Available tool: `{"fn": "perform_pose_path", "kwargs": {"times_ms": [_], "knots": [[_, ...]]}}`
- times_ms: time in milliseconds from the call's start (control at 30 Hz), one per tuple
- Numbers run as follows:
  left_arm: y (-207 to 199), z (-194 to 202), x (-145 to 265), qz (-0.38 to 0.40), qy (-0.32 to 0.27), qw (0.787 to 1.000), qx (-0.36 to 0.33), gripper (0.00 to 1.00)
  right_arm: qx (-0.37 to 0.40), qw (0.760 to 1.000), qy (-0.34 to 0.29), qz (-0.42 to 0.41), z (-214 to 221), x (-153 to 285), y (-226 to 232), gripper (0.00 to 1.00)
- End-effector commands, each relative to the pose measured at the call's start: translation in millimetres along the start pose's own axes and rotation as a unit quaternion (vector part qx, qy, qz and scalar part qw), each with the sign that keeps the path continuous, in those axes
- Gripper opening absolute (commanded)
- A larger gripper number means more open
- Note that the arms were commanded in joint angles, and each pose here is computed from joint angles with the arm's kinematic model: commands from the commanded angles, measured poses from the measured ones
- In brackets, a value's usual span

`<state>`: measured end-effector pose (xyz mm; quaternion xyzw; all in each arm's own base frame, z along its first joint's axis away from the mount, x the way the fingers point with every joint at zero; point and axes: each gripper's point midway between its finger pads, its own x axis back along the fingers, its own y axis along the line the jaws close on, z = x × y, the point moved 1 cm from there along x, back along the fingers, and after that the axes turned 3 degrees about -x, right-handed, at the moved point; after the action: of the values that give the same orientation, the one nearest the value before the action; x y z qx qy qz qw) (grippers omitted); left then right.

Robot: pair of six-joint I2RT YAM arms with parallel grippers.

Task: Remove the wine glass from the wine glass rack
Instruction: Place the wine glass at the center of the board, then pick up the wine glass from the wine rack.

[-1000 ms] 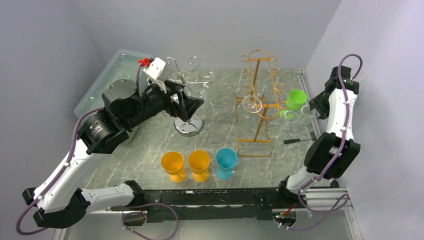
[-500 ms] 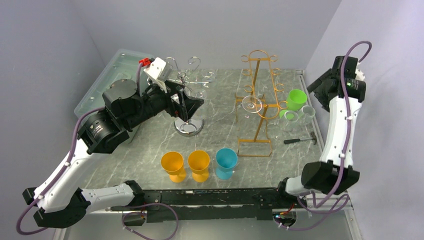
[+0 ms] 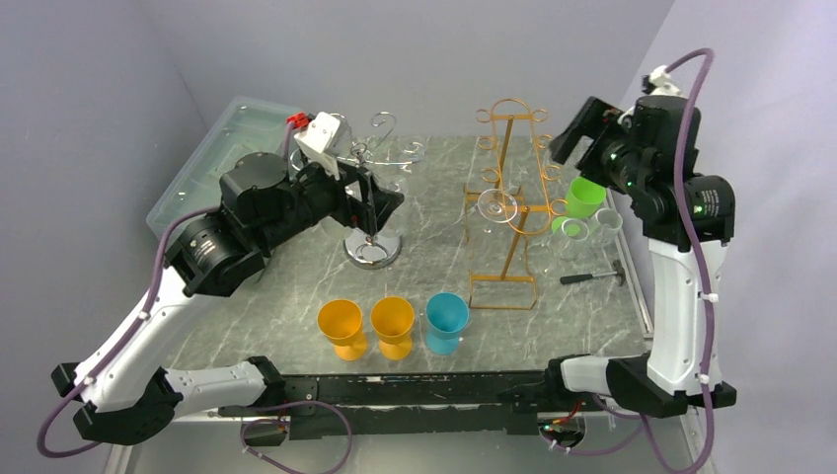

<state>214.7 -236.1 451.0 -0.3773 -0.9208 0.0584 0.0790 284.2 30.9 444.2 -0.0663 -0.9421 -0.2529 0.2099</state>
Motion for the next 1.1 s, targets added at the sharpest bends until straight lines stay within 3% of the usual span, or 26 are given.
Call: {"fn": "perform_pose_path", "kwargs": {"times_ms": [0, 233, 567, 1067], "knots": [[5, -10, -8, -0.021, -0.01, 1.0, 0.004, 0.99, 0.055, 0.995, 0.051, -0.069, 33, 12, 31, 0.97], [9, -8, -21, -0.034, -0.008, 0.999, 0.017, 0.99, 0.133, 0.983, 0.092, -0.09, 74, 25, 57, 1.0], [9, -12, -26, -0.037, -0.013, 0.999, 0.017, 0.99, 0.242, 0.959, 0.136, -0.059, 129, 22, 70, 1.0], [9, -17, -19, -0.035, -0.02, 0.999, 0.012, 0.99, 0.294, 0.949, 0.115, -0.005, 131, 3, 71, 0.99]]}}
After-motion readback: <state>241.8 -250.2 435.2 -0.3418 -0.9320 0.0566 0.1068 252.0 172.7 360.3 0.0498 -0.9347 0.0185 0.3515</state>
